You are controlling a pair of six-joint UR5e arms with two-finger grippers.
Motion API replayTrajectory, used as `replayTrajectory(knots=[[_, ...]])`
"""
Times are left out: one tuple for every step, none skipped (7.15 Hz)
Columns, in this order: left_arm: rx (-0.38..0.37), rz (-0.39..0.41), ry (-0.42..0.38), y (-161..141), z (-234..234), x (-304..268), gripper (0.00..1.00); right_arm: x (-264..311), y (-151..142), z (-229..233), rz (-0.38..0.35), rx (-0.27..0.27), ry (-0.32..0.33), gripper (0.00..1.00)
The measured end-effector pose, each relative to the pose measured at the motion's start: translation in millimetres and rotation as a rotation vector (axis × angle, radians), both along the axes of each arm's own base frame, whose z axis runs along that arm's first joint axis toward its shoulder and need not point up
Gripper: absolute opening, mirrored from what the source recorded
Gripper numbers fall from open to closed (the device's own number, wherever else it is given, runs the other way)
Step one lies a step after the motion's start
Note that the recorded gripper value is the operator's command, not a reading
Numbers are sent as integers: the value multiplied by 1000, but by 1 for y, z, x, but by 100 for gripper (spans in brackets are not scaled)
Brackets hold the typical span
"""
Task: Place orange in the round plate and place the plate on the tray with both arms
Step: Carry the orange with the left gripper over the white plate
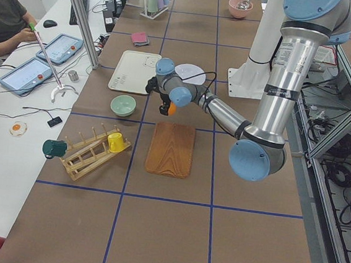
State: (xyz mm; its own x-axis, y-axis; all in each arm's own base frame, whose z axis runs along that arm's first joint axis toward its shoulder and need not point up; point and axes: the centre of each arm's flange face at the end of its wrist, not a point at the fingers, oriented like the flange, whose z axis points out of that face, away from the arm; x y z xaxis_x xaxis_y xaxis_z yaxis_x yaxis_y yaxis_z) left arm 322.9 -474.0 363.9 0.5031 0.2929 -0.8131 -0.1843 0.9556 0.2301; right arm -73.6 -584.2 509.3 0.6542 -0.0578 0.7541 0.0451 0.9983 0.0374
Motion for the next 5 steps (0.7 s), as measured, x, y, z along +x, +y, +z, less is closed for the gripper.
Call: replayTrajectory(knots=[[-58,-24,55,8,-51,29,0,0,1,0,0,1,0,100],[-106,-29,81,26,-97,72,0,0,1,0,0,1,-1,100],[-123,-47,66,44,-140,115,0,0,1,-1,0,2,-2,100],[-120,-64,22,59,-172,153,0,0,2,-2,-1,3,-4,100],[-110,-77,-23,66,-187,187,0,0,2,-3,-1,5,-5,100]])
